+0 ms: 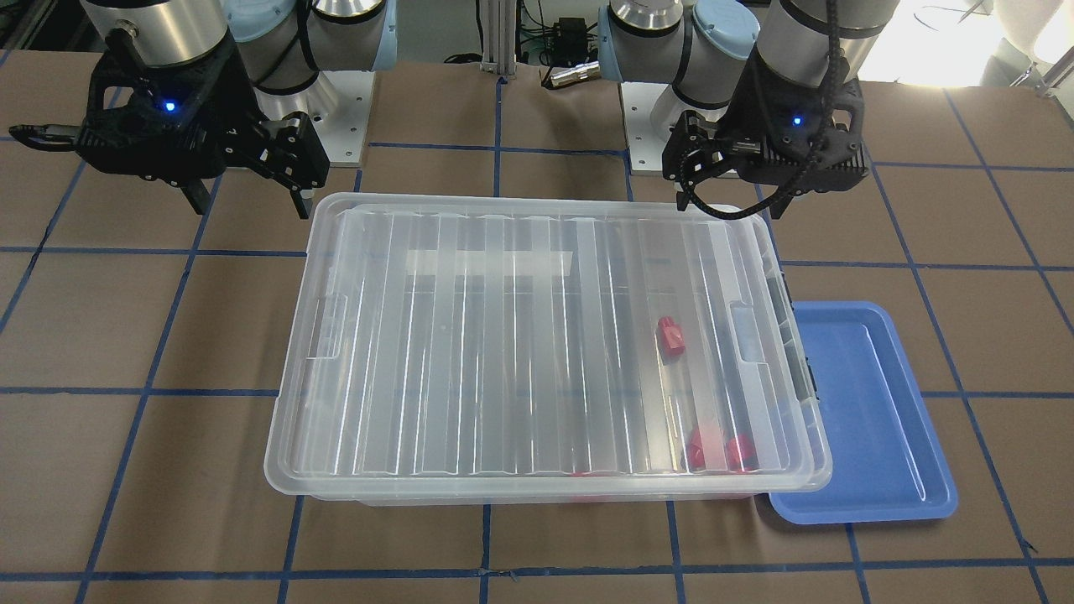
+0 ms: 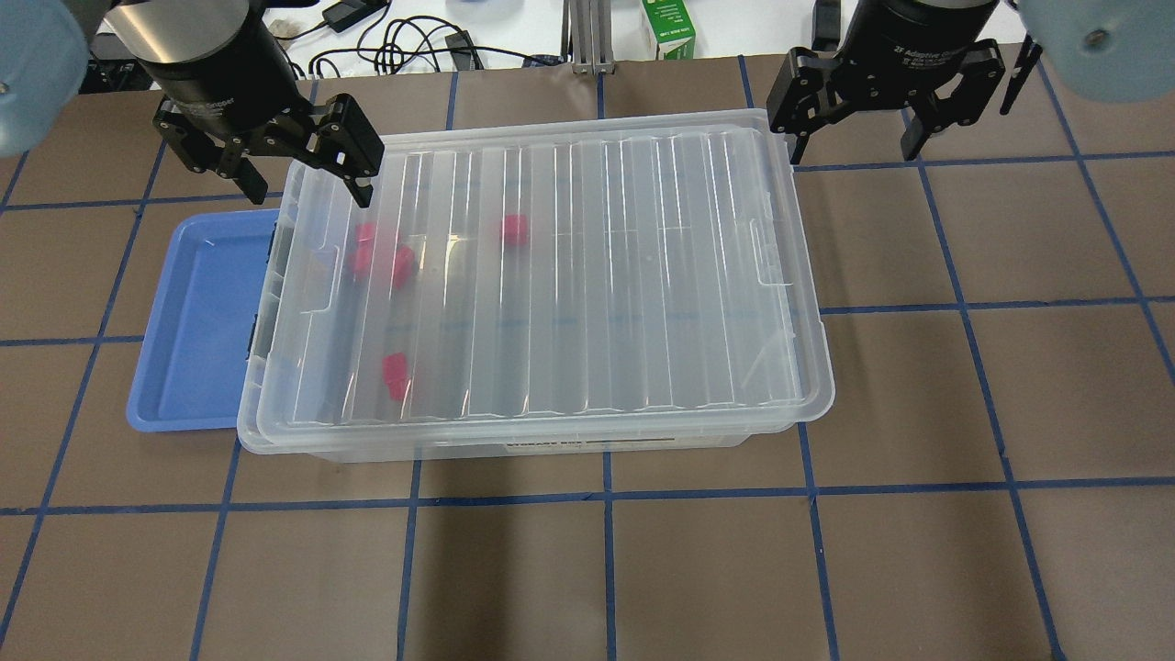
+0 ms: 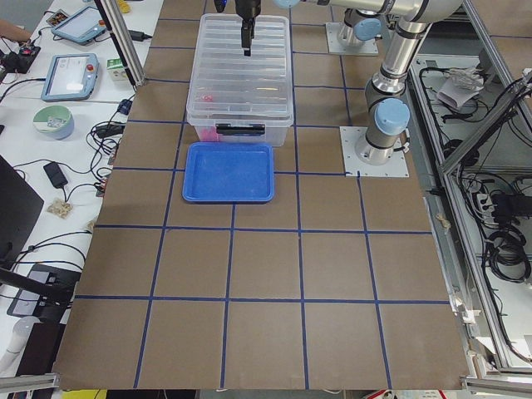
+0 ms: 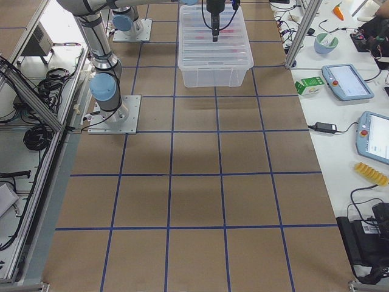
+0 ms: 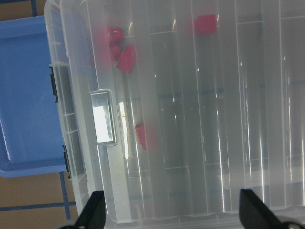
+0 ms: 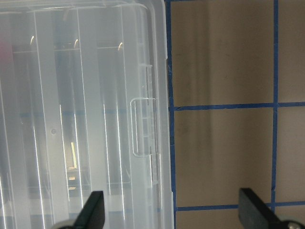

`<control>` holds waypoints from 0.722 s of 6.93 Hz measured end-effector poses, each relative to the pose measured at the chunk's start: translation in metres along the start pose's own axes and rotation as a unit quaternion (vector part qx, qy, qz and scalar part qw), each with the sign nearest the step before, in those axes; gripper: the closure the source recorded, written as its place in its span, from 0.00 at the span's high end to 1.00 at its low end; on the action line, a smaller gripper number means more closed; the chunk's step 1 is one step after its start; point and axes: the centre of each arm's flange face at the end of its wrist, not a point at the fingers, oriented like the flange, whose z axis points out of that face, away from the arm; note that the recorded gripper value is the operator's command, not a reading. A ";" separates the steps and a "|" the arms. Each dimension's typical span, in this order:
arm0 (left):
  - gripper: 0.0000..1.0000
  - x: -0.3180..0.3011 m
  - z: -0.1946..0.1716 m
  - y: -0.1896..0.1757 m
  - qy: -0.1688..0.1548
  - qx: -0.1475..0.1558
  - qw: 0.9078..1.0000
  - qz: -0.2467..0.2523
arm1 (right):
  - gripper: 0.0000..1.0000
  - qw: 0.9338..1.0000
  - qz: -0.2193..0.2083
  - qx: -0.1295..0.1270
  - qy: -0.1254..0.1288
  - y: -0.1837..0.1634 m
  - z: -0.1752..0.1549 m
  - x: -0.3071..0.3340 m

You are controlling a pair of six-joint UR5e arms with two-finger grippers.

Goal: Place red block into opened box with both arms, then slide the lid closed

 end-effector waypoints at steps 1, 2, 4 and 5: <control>1.00 0.000 -0.001 0.000 0.000 0.001 1.000 0.000 | 1.00 1.000 0.000 -0.001 -0.001 0.001 0.000 -0.001; 1.00 0.000 -0.002 0.001 0.000 0.002 1.000 0.000 | 1.00 1.000 -0.001 -0.003 -0.001 0.001 0.001 -0.001; 1.00 0.001 -0.004 0.003 0.000 0.004 1.000 0.000 | 1.00 1.000 -0.002 -0.004 -0.002 0.001 0.002 -0.001; 1.00 0.000 -0.005 0.003 0.001 0.005 1.000 0.000 | 1.00 1.000 -0.003 -0.004 -0.003 0.001 0.001 -0.001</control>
